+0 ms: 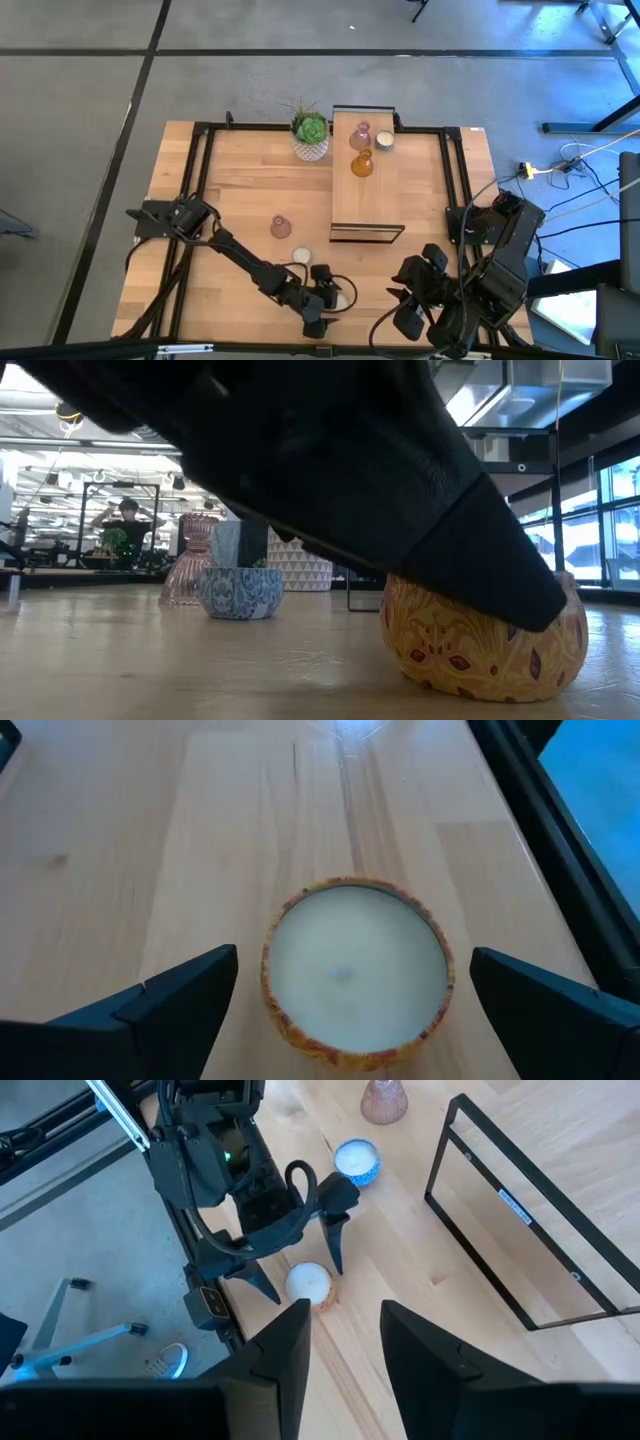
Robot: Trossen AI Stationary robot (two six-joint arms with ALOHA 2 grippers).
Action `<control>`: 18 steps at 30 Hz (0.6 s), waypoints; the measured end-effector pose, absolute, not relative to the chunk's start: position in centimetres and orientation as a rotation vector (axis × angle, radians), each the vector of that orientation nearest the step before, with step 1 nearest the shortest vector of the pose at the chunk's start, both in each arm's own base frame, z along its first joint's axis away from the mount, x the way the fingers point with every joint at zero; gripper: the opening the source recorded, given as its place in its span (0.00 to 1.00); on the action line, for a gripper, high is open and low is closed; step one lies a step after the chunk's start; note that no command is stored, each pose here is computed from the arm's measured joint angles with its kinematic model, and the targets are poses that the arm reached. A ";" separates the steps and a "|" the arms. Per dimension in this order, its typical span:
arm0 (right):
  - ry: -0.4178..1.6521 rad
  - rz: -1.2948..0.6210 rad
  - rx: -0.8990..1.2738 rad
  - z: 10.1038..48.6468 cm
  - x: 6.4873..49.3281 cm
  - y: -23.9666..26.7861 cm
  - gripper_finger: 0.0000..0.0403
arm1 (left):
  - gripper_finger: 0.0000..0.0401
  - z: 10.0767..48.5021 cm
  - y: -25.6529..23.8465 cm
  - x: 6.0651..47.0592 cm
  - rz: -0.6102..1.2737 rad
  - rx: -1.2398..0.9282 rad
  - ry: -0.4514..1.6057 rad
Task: Pick & Place candle stick holders
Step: Put the patterned orange scented candle on the shelf aligned with the patterned blue scented candle
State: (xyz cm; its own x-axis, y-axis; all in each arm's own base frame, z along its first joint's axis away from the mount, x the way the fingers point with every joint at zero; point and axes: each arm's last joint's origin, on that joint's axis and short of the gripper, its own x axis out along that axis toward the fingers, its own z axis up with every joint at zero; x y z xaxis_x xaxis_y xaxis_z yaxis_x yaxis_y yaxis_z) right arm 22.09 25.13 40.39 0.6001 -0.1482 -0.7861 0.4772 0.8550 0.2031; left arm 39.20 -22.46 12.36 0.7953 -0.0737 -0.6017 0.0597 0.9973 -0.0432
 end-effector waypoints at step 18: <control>0.886 -0.364 0.432 40.3 22.0 25.2 0.31 | 0.99 12.7 -22.7 39.4 -0.085 -0.148 0.619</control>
